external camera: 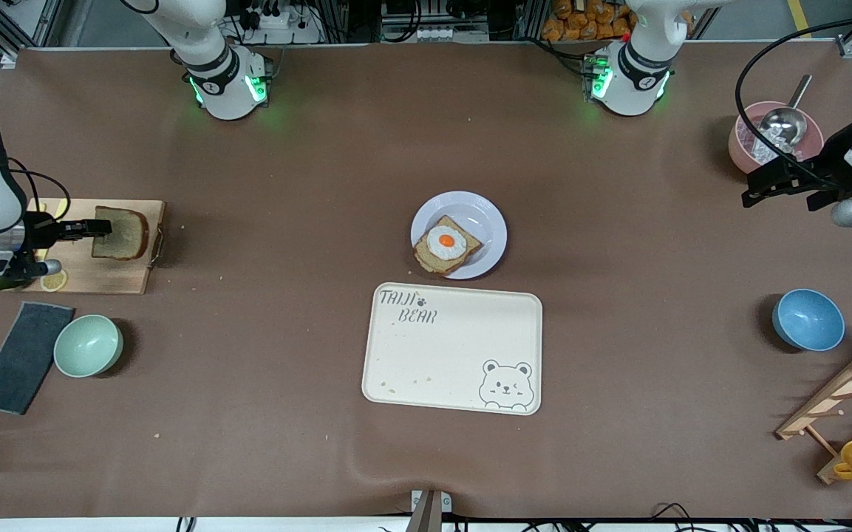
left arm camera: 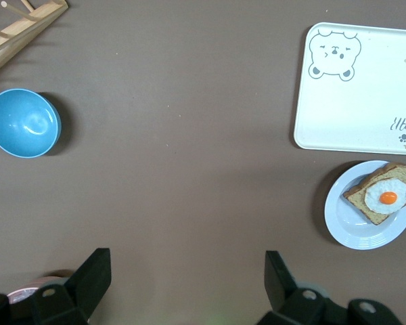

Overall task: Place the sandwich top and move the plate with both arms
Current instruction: 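Lower the right gripper and grasp the bread slice on the board, then lift the bread slice with the right gripper and carry it to the plate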

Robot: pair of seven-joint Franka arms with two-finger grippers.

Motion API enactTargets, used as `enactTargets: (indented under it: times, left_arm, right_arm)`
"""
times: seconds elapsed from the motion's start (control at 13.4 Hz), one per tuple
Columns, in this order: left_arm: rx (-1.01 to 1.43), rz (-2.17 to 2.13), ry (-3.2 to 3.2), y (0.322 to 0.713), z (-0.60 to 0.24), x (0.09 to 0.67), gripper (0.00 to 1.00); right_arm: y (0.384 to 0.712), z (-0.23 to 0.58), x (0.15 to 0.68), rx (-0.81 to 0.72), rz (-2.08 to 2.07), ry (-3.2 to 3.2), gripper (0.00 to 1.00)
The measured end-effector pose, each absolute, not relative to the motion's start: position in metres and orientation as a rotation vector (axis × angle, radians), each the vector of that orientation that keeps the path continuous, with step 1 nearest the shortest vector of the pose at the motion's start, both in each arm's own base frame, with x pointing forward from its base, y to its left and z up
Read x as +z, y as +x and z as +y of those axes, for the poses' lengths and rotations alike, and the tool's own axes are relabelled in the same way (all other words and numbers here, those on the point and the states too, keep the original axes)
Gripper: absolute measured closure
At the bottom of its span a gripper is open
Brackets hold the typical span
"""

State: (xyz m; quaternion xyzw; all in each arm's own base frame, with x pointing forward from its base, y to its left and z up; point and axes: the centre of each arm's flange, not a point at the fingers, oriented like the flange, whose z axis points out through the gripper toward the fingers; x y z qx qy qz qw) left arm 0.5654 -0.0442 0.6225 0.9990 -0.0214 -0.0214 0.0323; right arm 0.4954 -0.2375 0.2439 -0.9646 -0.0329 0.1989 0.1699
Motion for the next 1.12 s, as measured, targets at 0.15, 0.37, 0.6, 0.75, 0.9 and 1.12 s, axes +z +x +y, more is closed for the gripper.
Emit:
enactTargets:
  times: [0.15, 0.37, 0.6, 0.75, 0.9, 1.12]
  left_arm:
    - [-0.067, -0.066, 3.076, 0.565, -0.044, 0.622, 0.00]
    - [-0.067, -0.065, 3.076, 0.565, -0.044, 0.622, 0.00]
    - [-0.066, -0.065, 3.076, 0.566, -0.044, 0.622, 0.00]
    - [-0.065, -0.063, 3.076, 0.566, -0.043, 0.622, 0.00]
    - [-0.065, -0.063, 3.076, 0.566, -0.043, 0.622, 0.00]
    - [-0.065, -0.062, 3.076, 0.566, -0.043, 0.622, 0.00]
  right_arm:
    - [0.506, -0.205, 0.250, 0.593, -0.060, -2.716, 0.91]
    - [0.529, -0.135, 0.258, 0.603, -0.060, -2.692, 0.91]
    - [0.547, -0.045, 0.269, 0.594, -0.083, -2.653, 0.91]
    - [0.553, 0.018, 0.276, 0.582, -0.089, -2.617, 0.91]
    - [0.554, 0.080, 0.285, 0.562, -0.074, -2.636, 0.91]
    - [0.541, 0.181, 0.313, 0.524, -0.005, -2.690, 0.91]
